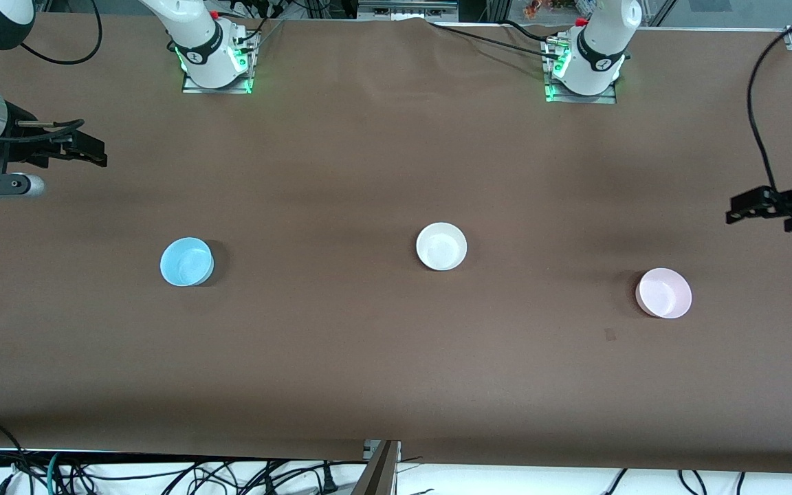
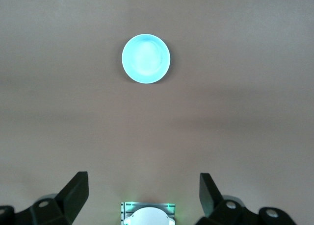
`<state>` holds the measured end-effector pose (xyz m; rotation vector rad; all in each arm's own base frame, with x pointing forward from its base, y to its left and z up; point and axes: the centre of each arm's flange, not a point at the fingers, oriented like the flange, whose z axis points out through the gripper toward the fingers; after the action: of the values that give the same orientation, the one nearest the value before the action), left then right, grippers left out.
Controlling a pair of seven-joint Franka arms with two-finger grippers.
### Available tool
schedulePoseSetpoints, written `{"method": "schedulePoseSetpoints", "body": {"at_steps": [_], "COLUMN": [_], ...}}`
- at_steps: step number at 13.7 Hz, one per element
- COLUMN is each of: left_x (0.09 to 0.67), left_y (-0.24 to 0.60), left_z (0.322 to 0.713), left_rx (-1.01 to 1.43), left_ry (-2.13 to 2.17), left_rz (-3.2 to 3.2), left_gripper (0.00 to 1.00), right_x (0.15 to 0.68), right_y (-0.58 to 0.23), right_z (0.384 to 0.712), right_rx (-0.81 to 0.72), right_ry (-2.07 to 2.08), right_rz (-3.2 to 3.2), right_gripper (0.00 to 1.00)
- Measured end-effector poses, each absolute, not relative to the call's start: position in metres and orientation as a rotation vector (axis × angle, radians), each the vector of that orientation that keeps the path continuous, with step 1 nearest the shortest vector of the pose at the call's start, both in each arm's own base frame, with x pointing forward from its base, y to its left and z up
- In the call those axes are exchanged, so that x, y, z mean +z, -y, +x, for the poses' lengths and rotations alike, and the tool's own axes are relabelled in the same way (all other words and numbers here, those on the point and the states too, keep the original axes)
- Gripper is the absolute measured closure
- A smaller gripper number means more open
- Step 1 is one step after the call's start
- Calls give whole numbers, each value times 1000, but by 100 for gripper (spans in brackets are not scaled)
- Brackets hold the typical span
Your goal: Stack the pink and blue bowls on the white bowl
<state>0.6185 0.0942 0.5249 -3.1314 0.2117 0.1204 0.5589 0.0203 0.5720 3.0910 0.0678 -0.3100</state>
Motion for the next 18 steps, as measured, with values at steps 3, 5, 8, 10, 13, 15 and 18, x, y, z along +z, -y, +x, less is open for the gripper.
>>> {"method": "schedulePoseSetpoints", "body": {"at_steps": [3, 5, 8, 10, 13, 15, 18], "left_x": [486, 441, 369, 326, 283, 262, 237], "left_y": [-113, -116, -119, -133, -152, -162, -164], "left_z": [642, 658, 671, 674, 677, 678, 678], "left_rx": [55, 88, 203, 243, 235, 220, 206], "left_ry": [-311, -375, -412, -464, -636, -764, -876], "left_rz": [-3116, -3093, -3089, -3093, -3078, -3057, -3033], "left_gripper": [0, 0, 0, 0, 0, 0, 0], "right_x": [571, 571, 571, 570, 571, 573, 572], "right_y": [-20, -20, -20, -20, -20, -20, -20], "right_z": [559, 559, 560, 560, 560, 562, 566], "right_rx": [-313, -313, -314, -314, -312, -298, -293], "right_ry": [-68, -67, -67, -67, -67, -67, -68], "right_rz": [3091, 3091, 3091, 3091, 3091, 3093, 3094], "right_gripper": [0, 0, 0, 0, 0, 0, 0]}}
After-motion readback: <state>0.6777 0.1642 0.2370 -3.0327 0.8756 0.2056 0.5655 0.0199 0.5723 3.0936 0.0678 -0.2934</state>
